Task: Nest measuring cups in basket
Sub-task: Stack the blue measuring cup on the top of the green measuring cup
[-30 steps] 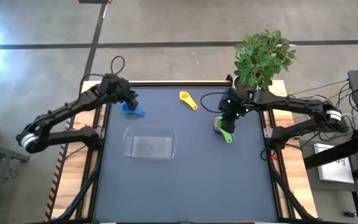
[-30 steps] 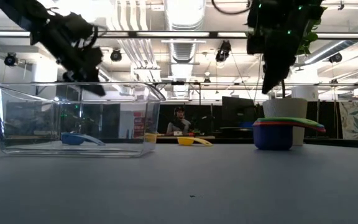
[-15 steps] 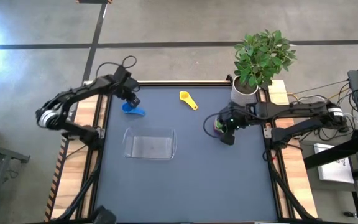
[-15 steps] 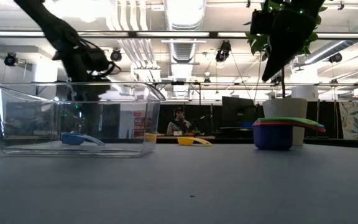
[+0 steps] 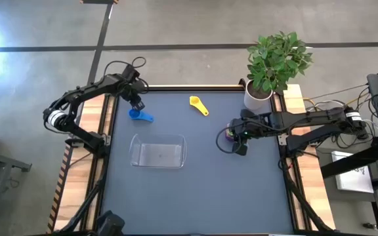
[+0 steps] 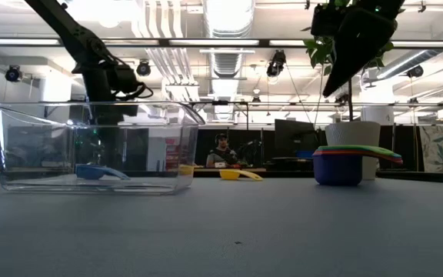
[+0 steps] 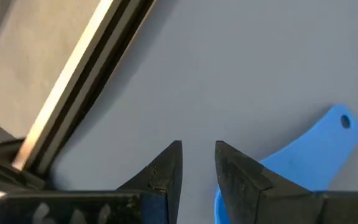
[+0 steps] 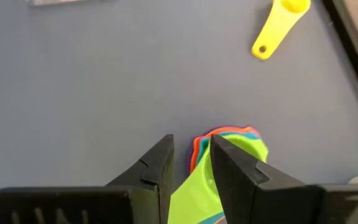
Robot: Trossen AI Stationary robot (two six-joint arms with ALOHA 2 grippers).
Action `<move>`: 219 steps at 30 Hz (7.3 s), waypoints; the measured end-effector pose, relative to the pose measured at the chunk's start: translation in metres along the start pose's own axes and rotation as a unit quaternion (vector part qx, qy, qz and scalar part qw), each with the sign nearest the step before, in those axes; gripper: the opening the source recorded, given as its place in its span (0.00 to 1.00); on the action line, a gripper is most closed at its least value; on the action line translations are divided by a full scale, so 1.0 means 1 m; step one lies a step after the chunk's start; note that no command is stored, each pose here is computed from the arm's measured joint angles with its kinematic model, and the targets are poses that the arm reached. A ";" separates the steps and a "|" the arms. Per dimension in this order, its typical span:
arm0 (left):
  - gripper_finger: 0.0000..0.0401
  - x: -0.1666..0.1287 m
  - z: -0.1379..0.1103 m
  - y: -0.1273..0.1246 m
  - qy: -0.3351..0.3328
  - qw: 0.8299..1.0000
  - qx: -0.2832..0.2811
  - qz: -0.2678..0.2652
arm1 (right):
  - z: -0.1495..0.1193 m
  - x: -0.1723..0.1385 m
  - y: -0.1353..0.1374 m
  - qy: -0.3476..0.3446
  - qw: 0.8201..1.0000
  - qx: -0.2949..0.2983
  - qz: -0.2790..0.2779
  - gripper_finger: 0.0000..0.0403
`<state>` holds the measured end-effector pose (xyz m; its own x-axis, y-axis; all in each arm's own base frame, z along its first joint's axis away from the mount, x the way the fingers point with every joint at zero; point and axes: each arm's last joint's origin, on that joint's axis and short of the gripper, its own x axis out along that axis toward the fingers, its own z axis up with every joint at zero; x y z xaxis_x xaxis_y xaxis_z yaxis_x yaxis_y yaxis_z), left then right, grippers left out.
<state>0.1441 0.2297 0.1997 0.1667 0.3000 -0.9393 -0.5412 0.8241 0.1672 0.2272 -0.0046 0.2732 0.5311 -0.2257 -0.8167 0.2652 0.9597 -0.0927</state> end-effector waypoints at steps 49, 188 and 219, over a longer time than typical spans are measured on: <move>0.03 0.027 -0.020 -0.018 0.063 0.995 0.080 0.003 | 0.005 0.000 0.001 -0.027 0.999 -0.027 0.001 0.23; 0.00 -0.088 0.114 -0.172 -0.245 0.957 0.130 -0.081 | 0.128 0.097 0.051 -0.082 0.930 -0.179 -0.310 0.29; 0.05 -0.147 0.085 -0.154 -0.362 0.911 0.173 -0.096 | 0.076 0.057 0.039 0.059 0.921 -0.137 -0.359 0.02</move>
<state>0.2727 0.0989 0.3377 0.7977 0.2702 -0.5391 -0.1742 0.9591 0.2231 0.3295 0.0066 0.2663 0.2021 -0.8152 -0.5428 0.2924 0.5792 -0.7609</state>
